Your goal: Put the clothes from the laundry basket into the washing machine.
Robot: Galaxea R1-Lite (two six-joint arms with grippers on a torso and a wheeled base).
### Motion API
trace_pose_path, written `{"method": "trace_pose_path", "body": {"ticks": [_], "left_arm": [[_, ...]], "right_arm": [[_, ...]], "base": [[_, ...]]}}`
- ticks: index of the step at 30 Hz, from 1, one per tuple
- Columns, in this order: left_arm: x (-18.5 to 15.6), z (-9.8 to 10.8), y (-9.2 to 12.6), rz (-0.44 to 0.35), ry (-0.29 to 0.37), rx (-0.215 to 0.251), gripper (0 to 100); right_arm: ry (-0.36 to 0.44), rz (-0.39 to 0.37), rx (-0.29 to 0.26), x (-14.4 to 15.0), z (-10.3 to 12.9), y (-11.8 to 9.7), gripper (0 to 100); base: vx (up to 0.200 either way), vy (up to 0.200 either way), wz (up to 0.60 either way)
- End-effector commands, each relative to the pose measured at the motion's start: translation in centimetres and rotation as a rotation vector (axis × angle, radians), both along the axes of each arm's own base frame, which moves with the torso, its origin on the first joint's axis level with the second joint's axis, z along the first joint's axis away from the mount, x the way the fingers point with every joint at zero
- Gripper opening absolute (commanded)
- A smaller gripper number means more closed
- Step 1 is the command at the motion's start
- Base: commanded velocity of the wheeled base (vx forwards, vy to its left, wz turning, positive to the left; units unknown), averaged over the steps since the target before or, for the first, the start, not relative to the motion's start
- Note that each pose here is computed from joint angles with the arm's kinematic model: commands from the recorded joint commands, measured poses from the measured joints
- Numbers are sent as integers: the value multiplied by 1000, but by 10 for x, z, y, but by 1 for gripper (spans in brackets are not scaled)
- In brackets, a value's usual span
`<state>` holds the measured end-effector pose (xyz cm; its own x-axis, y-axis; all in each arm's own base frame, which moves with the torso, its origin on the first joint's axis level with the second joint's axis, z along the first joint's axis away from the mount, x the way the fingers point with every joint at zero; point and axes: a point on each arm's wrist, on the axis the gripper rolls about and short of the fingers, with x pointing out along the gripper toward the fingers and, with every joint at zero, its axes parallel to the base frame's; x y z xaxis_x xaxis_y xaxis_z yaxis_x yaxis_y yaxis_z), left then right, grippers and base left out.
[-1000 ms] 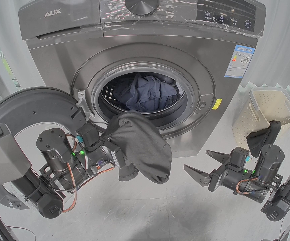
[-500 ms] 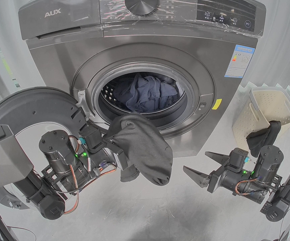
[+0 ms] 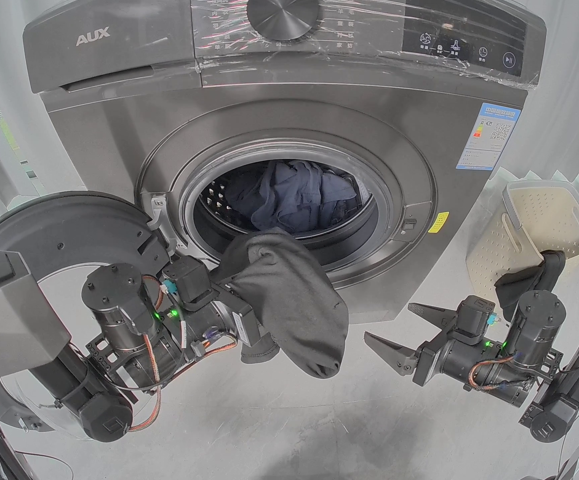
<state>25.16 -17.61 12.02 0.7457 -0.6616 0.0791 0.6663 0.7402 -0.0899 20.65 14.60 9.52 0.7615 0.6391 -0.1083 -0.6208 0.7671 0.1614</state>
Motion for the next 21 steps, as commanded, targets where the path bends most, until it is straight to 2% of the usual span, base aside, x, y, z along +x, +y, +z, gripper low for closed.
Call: {"method": "trace_pose_path", "body": {"ticks": [1, 6, 21], "left_arm": [[1, -3, -1, 0, 8, 4, 0], [1, -5, -1, -2, 13, 8, 0], [-1, -3, -6, -2, 7, 4, 0]], "right_arm": [[0, 2, 0, 0, 0, 0, 100], [0, 2, 0, 0, 0, 0, 100], [20, 51, -16, -13, -4, 6, 100]], "base": [[200, 0, 0], [200, 0, 0], [0, 0, 0]]}}
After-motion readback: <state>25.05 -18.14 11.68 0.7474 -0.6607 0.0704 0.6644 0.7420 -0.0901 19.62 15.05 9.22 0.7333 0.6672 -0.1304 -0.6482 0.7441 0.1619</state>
